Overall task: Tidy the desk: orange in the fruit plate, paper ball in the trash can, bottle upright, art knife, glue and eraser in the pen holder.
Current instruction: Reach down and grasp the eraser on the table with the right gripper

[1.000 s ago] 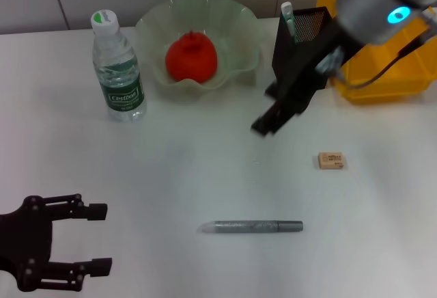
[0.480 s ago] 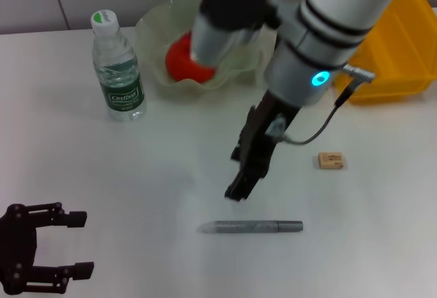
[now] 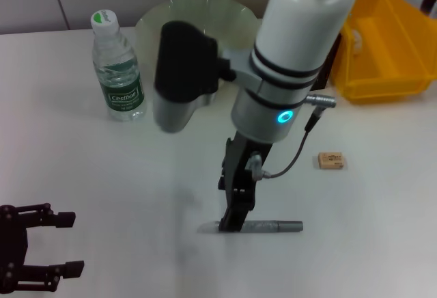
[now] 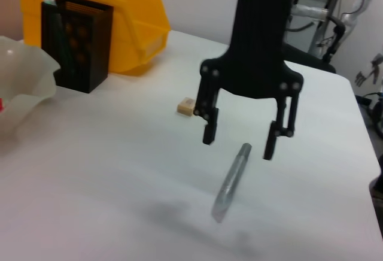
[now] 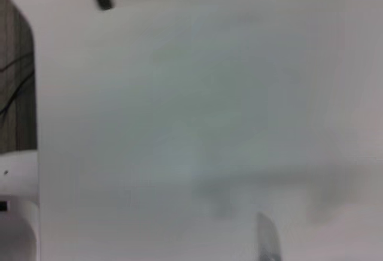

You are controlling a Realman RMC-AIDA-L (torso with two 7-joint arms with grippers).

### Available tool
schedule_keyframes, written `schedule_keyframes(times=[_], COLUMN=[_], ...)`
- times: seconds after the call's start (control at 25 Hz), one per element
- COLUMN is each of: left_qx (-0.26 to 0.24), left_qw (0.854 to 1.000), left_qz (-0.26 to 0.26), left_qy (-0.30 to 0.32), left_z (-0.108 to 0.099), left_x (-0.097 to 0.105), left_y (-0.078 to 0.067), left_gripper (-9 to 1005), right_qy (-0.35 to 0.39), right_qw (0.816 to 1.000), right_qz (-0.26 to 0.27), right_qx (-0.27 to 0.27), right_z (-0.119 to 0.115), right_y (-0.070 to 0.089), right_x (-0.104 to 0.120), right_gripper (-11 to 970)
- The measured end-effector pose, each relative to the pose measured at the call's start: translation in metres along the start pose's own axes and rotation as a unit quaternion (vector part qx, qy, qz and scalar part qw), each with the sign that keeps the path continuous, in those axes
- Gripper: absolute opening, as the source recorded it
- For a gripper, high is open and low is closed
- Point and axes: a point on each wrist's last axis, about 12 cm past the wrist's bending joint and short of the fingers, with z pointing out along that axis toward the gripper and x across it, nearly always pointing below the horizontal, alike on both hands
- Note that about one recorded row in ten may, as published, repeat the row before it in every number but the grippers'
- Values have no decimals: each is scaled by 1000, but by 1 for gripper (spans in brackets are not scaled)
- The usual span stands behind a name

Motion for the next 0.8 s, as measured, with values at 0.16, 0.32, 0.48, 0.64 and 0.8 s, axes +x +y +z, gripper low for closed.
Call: schedule_keyframes(times=[0.16, 0.32, 0.48, 0.64, 0.8], left_qx=[0, -4, -7, -7, -8], left_qw=[1000, 1000, 1000, 1000, 1000], left_qz=[0, 0, 0, 1, 1], left_qy=[0, 1, 1, 1, 1], left_z=[2, 5, 6, 6, 8], left_x=[1, 1, 1, 1, 1], left_y=[0, 1, 1, 2, 2], left_gripper=[816, 816, 816, 816, 816], right_qy=[7, 19, 25, 27, 35], right_qw=[1000, 999, 998, 998, 997], right_qz=[-16, -39, -51, -55, -60], right_qx=[-1, 15, 28, 30, 37], right_z=[7, 24, 35, 40, 46], right_y=[4, 9, 12, 14, 15], right_x=[-5, -9, -11, -10, -9], right_gripper=[693, 679, 666, 653, 639])
